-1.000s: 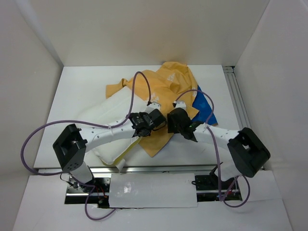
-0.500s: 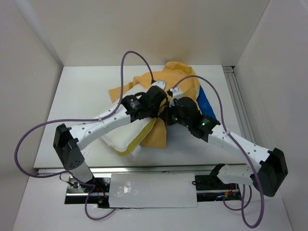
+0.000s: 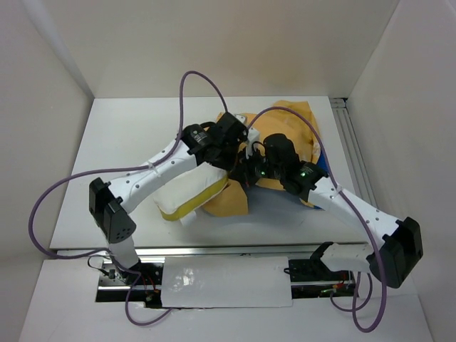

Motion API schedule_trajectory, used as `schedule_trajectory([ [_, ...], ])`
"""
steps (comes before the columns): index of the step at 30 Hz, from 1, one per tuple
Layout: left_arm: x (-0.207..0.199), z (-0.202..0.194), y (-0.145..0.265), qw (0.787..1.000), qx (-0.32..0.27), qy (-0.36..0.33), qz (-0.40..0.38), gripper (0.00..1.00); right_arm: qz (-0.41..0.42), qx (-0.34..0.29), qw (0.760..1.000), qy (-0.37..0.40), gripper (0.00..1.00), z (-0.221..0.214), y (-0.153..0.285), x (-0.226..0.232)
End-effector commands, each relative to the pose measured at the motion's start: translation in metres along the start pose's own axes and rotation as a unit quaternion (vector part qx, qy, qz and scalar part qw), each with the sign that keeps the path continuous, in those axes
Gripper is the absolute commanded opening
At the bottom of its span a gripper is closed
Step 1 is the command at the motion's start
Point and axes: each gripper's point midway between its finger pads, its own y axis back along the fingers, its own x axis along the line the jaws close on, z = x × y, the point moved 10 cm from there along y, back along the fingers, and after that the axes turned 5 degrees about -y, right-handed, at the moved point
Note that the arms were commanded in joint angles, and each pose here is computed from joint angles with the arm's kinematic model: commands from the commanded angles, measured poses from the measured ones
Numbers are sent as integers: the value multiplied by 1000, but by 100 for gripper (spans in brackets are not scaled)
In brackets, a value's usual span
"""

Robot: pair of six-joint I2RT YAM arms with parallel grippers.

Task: Put the pillow into the pillowcase

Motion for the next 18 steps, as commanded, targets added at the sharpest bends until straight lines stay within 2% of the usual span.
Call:
schedule_trajectory([
  [1, -11, 28, -27, 993, -96, 50, -37, 4, 138, 18, 988, 62, 3, -8, 24, 45],
  [2, -9, 23, -26, 993, -97, 50, -37, 12, 117, 16, 991, 60, 13, -8, 26, 43],
  [3, -8, 18, -24, 993, -94, 49, -43, 33, 101, 25, 993, 54, 39, -12, 29, 40],
  [4, -6, 2, -31, 995, -78, 38, -52, 44, 75, 30, 996, 44, 58, -14, 29, 37],
  [5, -3, -5, -27, 995, -76, 38, -58, 60, 60, 40, 997, 39, 70, -18, 30, 34],
  [6, 2, -9, -12, 993, -87, 40, -62, 70, 42, 46, 997, 36, 75, -20, 33, 32],
  [7, 7, -26, -16, 995, -72, 37, -56, 85, 8, 57, 998, 24, 80, -25, 38, 28],
  [8, 11, -33, -12, 995, -71, 36, -55, 96, -9, 61, 998, 18, 82, -25, 40, 27],
  [9, 14, -40, -8, 995, -69, 36, -55, 100, -19, 56, 998, 19, 83, -25, 47, 28],
  [12, 27, -62, 9, 995, -75, 44, -53, 100, -61, 39, 997, 18, 85, -21, 59, 26],
  [16, 48, -80, 26, 995, -73, 67, -4, 100, -143, 15, 990, 4, 88, -14, 66, 16],
  [18, 67, -77, 29, 991, -81, 106, 32, 100, -173, 6, 985, 1, 88, -10, 61, 11],
])
